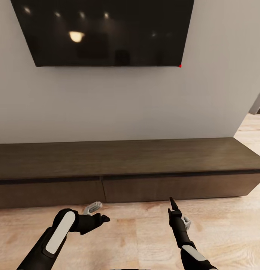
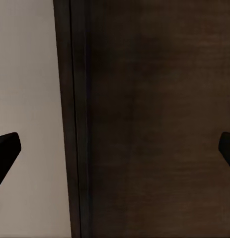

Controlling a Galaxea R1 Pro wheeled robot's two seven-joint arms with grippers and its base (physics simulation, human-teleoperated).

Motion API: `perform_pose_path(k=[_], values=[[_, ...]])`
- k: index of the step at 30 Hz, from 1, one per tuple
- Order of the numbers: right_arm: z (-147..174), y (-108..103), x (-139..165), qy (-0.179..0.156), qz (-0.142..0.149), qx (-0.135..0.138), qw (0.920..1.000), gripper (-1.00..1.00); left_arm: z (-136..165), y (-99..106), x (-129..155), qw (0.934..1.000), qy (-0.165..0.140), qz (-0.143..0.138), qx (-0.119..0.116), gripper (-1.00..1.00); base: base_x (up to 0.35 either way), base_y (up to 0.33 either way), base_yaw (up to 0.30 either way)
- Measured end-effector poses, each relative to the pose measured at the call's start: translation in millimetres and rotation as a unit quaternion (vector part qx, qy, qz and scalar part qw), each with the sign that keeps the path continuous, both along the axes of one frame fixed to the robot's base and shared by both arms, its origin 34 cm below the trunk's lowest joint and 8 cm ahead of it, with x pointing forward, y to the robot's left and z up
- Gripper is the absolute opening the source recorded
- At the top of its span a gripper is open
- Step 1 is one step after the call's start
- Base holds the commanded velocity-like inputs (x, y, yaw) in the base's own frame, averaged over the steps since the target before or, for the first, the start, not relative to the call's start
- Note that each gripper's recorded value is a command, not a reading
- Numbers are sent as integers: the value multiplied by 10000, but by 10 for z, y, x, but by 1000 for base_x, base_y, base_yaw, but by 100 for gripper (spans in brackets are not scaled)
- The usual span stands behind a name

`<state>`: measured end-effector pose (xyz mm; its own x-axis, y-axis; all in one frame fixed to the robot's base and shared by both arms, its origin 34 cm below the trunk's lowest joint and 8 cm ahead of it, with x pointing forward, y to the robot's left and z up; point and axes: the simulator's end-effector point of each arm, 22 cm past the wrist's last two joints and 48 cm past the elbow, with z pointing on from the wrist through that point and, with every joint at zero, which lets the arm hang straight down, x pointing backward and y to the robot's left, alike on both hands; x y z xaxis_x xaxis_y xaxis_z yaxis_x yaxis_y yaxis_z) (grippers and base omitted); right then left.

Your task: Place each of the two pumpkins and all three candles from the living room inside a cabinet in the living room (use any cabinet), then make sure every cabinet is closed, and position the cauldron so it is next to a table in the living room.

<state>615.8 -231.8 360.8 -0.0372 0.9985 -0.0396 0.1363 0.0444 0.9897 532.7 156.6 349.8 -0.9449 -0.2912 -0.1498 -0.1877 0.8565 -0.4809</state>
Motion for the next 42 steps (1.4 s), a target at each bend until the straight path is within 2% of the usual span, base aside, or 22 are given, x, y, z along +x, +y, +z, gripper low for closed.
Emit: perform_pose_path(k=[38, 42], values=[[-7, 6, -2, 11, -1, 27, 10000, 100, -3, -15, -6, 10000, 3, -20, -6, 100, 88, 0, 0], [84, 6, 21, -68, 0, 27, 10000, 100, 77, -22, 20, 10000, -80, -19, -13, 100, 4, 0, 0]])
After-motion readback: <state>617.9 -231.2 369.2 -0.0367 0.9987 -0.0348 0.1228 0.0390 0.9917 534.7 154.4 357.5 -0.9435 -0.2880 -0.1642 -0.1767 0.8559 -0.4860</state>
